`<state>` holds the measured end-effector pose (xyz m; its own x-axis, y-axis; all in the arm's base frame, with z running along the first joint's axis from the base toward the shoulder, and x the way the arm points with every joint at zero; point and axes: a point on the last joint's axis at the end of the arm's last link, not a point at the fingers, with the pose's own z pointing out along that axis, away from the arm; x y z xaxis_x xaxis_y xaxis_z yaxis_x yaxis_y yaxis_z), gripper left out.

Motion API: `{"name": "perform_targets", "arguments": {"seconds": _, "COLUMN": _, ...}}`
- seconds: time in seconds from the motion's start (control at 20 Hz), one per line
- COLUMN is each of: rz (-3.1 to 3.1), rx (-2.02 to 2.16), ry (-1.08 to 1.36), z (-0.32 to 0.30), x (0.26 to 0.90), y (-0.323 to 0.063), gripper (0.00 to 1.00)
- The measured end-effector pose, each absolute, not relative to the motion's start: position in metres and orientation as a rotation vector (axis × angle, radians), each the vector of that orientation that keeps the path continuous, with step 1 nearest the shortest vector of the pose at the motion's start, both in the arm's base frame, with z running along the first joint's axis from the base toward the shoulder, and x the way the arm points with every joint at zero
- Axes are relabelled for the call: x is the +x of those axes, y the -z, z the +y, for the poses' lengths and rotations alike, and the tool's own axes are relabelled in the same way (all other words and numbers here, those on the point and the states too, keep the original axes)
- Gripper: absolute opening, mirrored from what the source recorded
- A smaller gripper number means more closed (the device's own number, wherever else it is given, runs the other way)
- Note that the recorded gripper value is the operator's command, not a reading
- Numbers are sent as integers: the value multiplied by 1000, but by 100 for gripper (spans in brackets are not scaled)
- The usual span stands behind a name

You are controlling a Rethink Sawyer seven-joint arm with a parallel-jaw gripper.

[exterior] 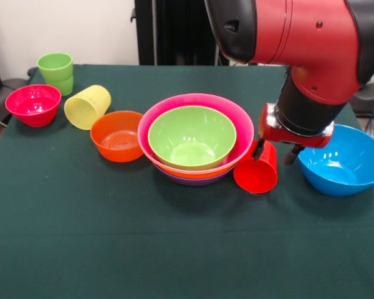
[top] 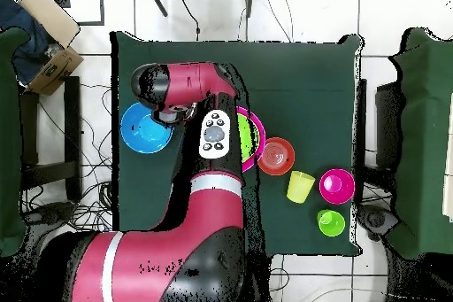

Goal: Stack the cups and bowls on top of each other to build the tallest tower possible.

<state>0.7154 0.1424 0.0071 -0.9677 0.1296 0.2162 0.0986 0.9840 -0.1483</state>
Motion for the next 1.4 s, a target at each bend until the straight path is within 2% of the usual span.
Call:
{"name": "perform_targets", "arguments": {"seconds": 0.9, "rz": -2848, "rx": -170, "ry": -205, "z": 142, "x": 708, "y": -7, "gripper": 100}}
{"name": "perform_targets", "arguments": {"seconds": 1.4, "rz": -2818, "rx": -175, "ry": -211, "z": 143, "x": 716, "y": -22, "gripper": 100}}
